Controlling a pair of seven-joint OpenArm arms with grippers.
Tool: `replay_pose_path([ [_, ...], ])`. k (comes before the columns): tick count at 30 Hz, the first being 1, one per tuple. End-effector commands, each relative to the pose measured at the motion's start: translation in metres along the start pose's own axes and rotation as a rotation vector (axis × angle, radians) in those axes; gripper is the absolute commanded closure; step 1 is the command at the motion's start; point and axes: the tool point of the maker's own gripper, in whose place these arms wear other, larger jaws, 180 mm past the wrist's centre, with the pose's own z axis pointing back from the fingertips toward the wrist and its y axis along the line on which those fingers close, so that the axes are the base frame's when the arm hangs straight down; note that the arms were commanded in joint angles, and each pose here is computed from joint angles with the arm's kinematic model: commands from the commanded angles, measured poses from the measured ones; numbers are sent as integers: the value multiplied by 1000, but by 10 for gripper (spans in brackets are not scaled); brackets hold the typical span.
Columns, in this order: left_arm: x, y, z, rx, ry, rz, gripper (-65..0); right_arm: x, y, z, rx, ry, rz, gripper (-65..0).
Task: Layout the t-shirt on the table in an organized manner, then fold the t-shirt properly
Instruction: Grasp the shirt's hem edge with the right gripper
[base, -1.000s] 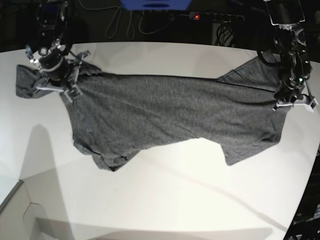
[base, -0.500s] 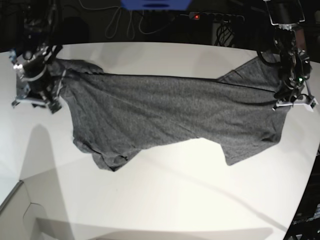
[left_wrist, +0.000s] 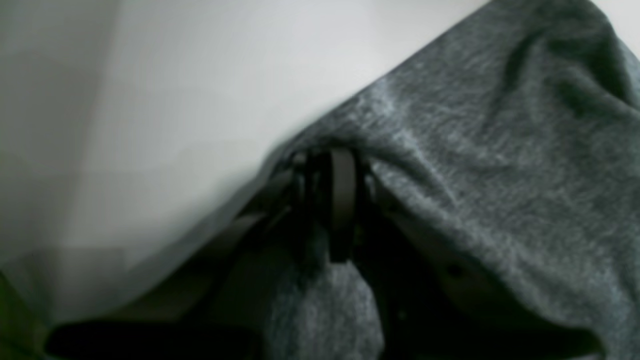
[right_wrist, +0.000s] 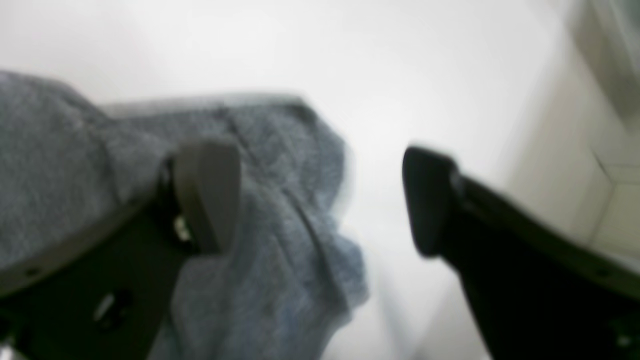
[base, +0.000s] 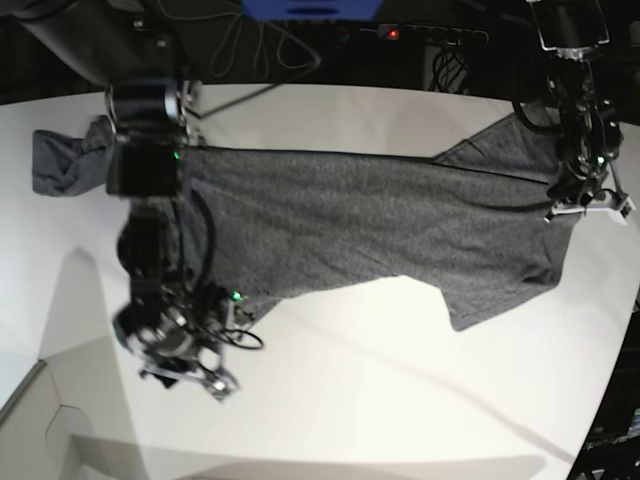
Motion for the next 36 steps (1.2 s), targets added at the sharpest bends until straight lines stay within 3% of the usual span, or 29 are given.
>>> replay_pose_path([
  [1, 19, -2, 2, -4, -51, -7, -66, 26, -13, 2, -10, -66, -6, -516],
  [9, 16, -8, 5, -18, -55, 10, -66, 23, 48, -52, 224, -214, -106, -518],
  [14, 15, -8, 5, -16, -54, 10, -66, 13, 40, -56, 226, -261, -161, -518],
  [18, 14, -7, 4, -13, -50, 10, -66, 10, 15, -51, 182, -318, -264, -518],
  [21, 13, -7, 4, -12, -49, 10, -66, 16, 3, -48, 166, -346, -283, -518],
  [36, 12, -7, 4, -13, -46, 12, -66, -33, 1, -68, 69, -226, -379, -514],
])
